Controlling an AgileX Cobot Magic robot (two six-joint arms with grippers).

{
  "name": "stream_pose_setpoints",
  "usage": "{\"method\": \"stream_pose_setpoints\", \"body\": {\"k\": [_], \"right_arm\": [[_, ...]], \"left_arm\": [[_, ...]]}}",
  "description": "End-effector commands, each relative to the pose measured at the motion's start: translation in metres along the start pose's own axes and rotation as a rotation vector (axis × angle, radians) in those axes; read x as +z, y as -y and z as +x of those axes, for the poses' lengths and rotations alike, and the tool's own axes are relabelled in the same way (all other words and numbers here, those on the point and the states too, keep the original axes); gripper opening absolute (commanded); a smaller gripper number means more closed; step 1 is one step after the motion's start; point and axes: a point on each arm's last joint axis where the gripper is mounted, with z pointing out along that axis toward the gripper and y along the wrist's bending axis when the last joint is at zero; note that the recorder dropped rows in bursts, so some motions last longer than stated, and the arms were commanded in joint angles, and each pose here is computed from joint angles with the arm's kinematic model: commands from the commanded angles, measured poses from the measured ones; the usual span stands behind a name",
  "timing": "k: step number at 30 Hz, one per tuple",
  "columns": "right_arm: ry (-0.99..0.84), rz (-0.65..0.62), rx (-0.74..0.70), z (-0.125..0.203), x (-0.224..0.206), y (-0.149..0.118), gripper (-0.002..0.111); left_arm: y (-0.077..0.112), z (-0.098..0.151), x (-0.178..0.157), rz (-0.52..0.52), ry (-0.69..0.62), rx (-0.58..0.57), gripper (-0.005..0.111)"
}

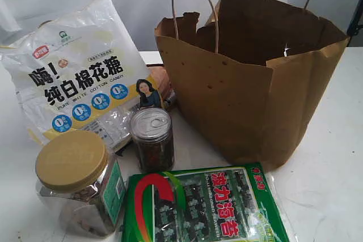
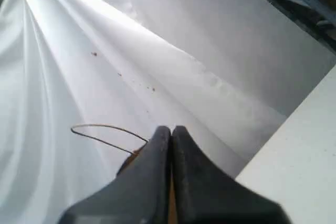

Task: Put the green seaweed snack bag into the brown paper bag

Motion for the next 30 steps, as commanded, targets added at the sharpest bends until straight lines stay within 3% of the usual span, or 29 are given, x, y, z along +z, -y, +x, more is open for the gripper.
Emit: {"method": "stream_pose_setpoints", "body": {"k": [1, 6, 11, 13, 16, 17, 21, 25, 30], "right_arm": [[-0.072, 0.009, 0.171, -0.002, 0.0, -0.01, 0.0], [-0.315, 0.065, 0.015, -0.016, 0.006, -0.05, 0.0], [-0.571, 0.265, -0.293, -0.045, 0.032, -0.087, 0.0], [-0.739, 0.309, -0.453, -0.057, 0.049, -0.106, 0.0], [-1.119, 0.4, -0.585, -0.044, 0.069, -0.098, 0.007], [-1.28, 0.396, -0.576, -0.028, 0.075, -0.088, 0.017], [-1.518, 0.333, -0.422, 0.026, 0.087, -0.049, 0.045], [-1.635, 0.288, -0.242, 0.07, 0.084, -0.015, 0.051], [-1.668, 0.25, -0.096, 0.094, 0.083, 0.0, 0.056]], "left_arm": [[-0.001, 0.001, 0.0, -0.004, 0.007, 0.004, 0.0], [-0.001, 0.001, 0.0, -0.004, 0.007, 0.004, 0.0], [-0.001, 0.001, 0.0, -0.004, 0.007, 0.004, 0.0], [-0.001, 0.001, 0.0, -0.004, 0.007, 0.004, 0.0], [-0.001, 0.001, 0.0, -0.004, 0.007, 0.004, 0.0], [-0.001, 0.001, 0.0, -0.004, 0.007, 0.004, 0.0], [-0.001, 0.001, 0.0, -0.004, 0.007, 0.004, 0.0], [-0.001, 0.001, 0.0, -0.004, 0.007, 0.004, 0.0], [-0.001, 0.001, 0.0, -0.004, 0.007, 0.004, 0.0]]}}
